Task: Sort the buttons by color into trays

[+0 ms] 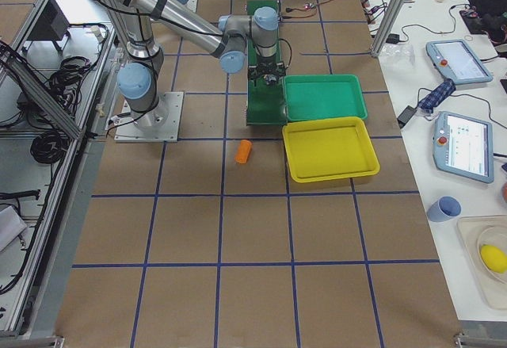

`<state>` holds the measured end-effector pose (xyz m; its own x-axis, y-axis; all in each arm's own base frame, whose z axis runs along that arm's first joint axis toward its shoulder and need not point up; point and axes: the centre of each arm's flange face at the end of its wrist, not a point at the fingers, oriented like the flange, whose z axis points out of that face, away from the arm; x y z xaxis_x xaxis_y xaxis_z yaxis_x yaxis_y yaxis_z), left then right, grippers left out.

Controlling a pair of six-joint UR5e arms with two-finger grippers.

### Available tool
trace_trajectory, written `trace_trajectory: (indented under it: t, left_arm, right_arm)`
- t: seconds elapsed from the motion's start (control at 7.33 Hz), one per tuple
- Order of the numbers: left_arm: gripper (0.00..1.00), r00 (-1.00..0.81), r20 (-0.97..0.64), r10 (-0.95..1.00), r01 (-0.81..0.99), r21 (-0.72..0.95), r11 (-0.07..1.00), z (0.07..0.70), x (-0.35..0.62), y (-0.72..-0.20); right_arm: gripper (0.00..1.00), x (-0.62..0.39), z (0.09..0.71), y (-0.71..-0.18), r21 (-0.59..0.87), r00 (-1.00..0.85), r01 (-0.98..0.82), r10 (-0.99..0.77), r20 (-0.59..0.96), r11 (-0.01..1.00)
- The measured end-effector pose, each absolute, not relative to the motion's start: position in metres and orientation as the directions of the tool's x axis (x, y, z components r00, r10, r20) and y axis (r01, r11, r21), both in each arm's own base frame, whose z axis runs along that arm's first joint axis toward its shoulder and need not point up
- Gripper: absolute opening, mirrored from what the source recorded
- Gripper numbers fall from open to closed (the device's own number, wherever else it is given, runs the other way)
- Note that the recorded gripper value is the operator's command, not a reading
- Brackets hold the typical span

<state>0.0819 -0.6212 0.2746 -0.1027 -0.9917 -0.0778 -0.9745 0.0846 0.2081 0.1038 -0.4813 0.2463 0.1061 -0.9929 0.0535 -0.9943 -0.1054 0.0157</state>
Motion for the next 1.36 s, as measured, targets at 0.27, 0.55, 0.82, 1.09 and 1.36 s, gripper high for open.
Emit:
trace_trajectory:
  t: [0.27, 0.55, 0.82, 1.09, 1.36]
  left_arm:
    - [0.00, -0.164, -0.104, -0.981, -0.969, 0.203, 0.141, 0.301, -0.023, -0.578]
    - [0.07, -0.179, -0.113, -0.977, -0.970, 0.188, 0.156, 0.279, -0.095, -0.537]
    - [0.57, -0.112, -0.089, -0.990, -0.980, 0.176, 0.095, 0.247, -0.115, -0.514]
    - [1.00, -0.049, -0.082, -0.995, -0.986, 0.164, 0.035, 0.241, -0.124, -0.507]
    - [1.00, -0.033, -0.047, -0.998, -0.987, 0.158, 0.025, 0.254, -0.126, -0.510]
  right_arm:
    - [0.88, 0.105, 0.245, -0.482, 0.014, 0.112, -0.994, -0.992, 0.051, -0.111]
    - [0.47, 0.107, 0.245, -0.482, 0.014, 0.115, -0.993, -0.992, 0.051, -0.115]
    - [0.08, 0.107, 0.245, -0.481, 0.015, 0.122, -0.992, -0.991, 0.049, -0.121]
    - [0.07, 0.107, 0.249, -0.485, 0.024, 0.138, -0.990, -0.989, 0.059, -0.136]
    - [0.07, 0.104, 0.265, -0.513, 0.038, 0.141, -0.990, -0.985, 0.095, -0.138]
